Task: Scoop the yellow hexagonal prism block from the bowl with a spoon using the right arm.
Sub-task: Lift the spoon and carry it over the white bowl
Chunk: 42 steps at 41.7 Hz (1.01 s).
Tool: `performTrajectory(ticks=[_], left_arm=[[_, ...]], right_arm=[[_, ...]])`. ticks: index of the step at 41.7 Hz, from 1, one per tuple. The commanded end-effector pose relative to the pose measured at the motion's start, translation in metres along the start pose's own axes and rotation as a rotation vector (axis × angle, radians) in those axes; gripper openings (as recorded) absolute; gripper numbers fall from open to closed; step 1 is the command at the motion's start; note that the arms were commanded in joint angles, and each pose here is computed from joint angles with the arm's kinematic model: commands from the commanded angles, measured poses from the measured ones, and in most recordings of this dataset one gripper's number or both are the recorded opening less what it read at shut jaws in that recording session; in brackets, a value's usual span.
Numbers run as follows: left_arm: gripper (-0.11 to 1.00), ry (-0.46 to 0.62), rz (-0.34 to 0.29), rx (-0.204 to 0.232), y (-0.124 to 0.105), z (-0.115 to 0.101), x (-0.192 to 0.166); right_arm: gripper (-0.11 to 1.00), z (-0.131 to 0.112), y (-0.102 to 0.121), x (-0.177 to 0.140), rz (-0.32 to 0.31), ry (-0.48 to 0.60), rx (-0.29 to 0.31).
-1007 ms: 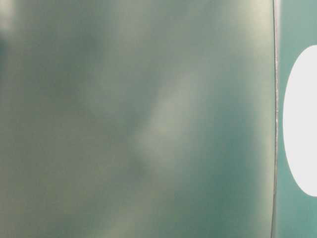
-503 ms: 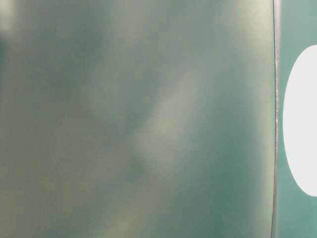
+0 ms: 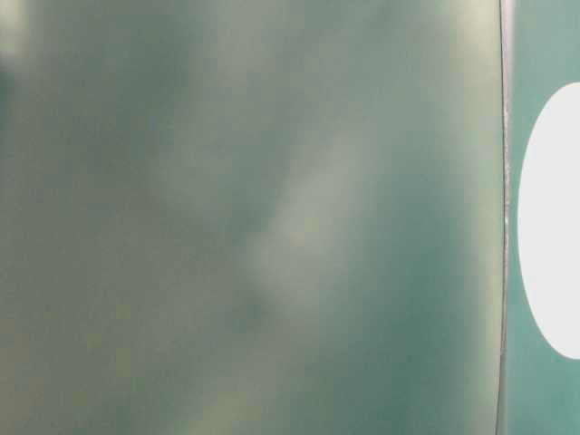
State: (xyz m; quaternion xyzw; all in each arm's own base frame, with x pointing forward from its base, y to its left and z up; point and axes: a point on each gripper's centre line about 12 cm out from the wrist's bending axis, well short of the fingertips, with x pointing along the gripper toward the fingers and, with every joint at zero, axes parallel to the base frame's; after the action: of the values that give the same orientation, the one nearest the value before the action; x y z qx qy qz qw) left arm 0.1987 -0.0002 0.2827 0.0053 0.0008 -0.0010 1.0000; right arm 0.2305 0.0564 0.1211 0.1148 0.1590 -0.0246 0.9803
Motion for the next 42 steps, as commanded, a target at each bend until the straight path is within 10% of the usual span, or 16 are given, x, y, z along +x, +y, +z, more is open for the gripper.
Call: performTrajectory(ticks=[1, 18, 42], left_arm=[[0.03, -0.034, 0.000, 0.002, 0.000, 0.012, 0.002], [0.03, -0.035, 0.000, -0.014, 0.000, 0.012, 0.002], [0.03, -0.052, 0.000, -0.015, 0.000, 0.015, 0.004]], right_arm=[[0.25, 0.023, 0.003, 0.000, 0.015, -0.028, 0.021], [0.25, 0.113, 0.001, -0.011, 0.064, 0.019, -0.086], [0.25, 0.165, -0.035, -0.007, 0.000, 0.169, -0.008]])
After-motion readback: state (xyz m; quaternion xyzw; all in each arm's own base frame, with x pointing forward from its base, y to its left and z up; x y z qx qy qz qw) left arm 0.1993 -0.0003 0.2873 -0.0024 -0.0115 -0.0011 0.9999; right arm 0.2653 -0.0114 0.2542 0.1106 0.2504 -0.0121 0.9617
